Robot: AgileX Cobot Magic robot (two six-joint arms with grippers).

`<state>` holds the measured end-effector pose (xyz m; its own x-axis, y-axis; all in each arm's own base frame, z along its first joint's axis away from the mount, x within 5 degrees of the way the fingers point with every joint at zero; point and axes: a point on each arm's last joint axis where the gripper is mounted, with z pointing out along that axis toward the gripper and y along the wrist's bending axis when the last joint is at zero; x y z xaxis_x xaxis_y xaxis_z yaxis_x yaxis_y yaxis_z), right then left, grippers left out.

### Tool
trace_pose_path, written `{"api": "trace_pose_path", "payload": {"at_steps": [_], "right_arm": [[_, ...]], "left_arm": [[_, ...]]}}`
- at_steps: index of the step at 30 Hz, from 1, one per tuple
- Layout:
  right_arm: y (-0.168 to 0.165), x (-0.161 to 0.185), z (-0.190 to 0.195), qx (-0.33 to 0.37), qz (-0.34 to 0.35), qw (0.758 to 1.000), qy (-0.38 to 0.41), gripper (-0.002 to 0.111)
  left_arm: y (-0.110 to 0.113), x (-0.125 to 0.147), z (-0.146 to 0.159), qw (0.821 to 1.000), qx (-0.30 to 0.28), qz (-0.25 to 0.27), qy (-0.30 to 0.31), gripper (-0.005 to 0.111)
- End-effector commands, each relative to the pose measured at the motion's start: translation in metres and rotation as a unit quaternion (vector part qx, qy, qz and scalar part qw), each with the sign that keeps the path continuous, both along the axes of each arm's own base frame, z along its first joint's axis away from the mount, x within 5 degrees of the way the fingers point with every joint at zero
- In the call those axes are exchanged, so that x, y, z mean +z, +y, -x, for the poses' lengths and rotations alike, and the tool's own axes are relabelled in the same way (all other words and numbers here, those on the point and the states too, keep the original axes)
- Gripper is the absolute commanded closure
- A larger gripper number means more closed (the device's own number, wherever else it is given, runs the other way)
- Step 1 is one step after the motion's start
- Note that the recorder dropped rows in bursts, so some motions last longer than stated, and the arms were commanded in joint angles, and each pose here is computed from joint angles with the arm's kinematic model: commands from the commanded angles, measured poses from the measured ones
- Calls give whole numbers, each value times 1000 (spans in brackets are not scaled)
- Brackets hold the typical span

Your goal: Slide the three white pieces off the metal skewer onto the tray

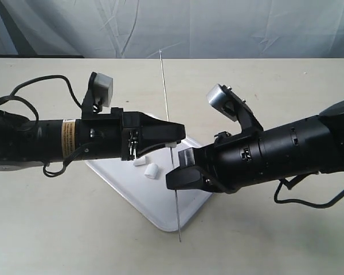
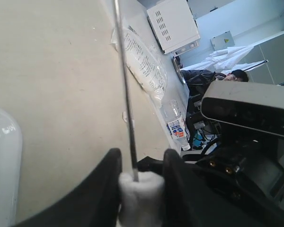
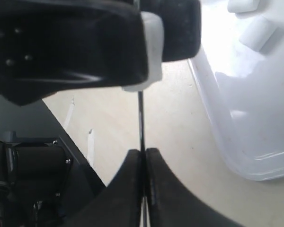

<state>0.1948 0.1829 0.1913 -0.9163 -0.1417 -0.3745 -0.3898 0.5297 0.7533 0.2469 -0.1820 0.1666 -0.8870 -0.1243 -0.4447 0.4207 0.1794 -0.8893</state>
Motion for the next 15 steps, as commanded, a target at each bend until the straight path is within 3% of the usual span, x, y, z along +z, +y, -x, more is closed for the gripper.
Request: {"api": "trace_pose_path", "payload": {"at_steps": [1, 10, 15], "right_arm": [[0, -1, -3, -4, 8, 1000, -9, 109], [-2, -4, 1, 25, 25, 999, -18, 109], [-6, -11, 12, 64, 38, 997, -3, 109]], "left_arm": [[-1, 5, 1, 1000, -7, 7, -7, 90], [0, 6, -1, 1000, 8, 13, -4, 89], [13, 7, -12, 999, 41, 17, -4, 89]]}}
